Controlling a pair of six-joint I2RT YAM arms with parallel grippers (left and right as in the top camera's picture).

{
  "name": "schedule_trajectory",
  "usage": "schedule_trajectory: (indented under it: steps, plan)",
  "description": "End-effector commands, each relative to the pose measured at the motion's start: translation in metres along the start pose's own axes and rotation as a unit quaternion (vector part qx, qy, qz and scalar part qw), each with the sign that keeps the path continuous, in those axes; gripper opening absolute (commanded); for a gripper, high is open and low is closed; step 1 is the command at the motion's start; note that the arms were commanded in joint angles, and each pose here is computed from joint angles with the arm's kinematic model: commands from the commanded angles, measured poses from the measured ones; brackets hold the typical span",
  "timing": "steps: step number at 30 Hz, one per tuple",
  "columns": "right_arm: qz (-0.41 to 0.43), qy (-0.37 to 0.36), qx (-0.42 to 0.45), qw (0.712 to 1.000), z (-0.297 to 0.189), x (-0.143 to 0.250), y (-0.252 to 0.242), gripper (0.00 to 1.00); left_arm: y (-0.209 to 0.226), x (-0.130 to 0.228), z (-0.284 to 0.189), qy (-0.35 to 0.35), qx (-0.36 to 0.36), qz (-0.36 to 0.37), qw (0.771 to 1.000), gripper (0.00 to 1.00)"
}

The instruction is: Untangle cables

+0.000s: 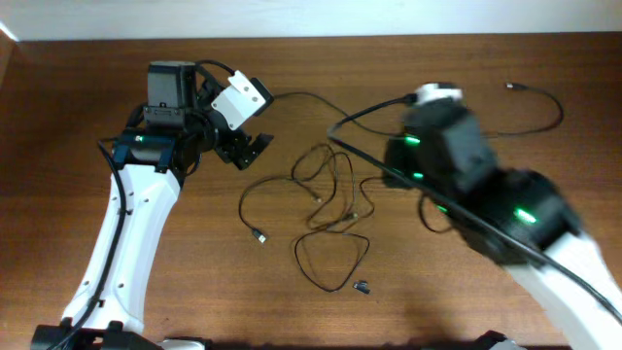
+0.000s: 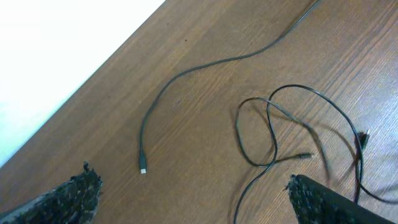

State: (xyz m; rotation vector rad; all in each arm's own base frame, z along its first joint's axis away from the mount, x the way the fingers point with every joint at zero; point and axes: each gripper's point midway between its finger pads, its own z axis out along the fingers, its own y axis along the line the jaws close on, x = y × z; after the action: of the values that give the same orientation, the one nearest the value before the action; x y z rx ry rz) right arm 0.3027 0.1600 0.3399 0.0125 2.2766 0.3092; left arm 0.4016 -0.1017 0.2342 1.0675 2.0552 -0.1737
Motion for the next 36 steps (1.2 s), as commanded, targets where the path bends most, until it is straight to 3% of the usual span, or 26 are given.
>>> schedule_trajectory:
  steps: [1, 10, 20, 25, 29, 32, 36]
  plan:
    - [0.029, -0.111, -0.058, 0.992, -0.082, -0.045, 0.001, 0.04, 0.001, -0.006, -0.006, -0.011, -0.002, -0.001, 1.000, 0.99]
    - [0.096, -0.329, -0.171, 0.924, -0.228, -0.096, -0.017, 0.04, 0.001, -0.006, -0.006, -0.011, -0.002, -0.001, 1.000, 0.99]
    - [0.117, -0.396, -0.208, 0.887, -0.264, -0.119, -0.015, 0.04, 0.001, -0.006, -0.006, -0.011, -0.002, -0.001, 1.000, 0.99]
    - [0.077, -0.465, -0.208, 0.857, -0.292, -0.140, -0.011, 0.04, 0.001, -0.006, -0.006, -0.011, -0.002, -0.001, 1.000, 0.99]
    - [0.102, -0.521, -0.197, 0.824, -0.313, -0.161, -0.019, 0.04, 0.001, -0.006, -0.006, -0.011, -0.002, -0.001, 1.000, 0.99]
    - [0.147, -0.586, -0.188, 0.775, -0.340, -0.182, -0.031, 0.04, 0.001, -0.006, -0.006, -0.011, -0.002, -0.001, 1.000, 0.99]
    - [0.129, -0.653, -0.178, 0.724, -0.371, -0.198, -0.031, 0.04, 0.001, -0.006, -0.006, -0.011, -0.002, -0.001, 1.000, 0.99]
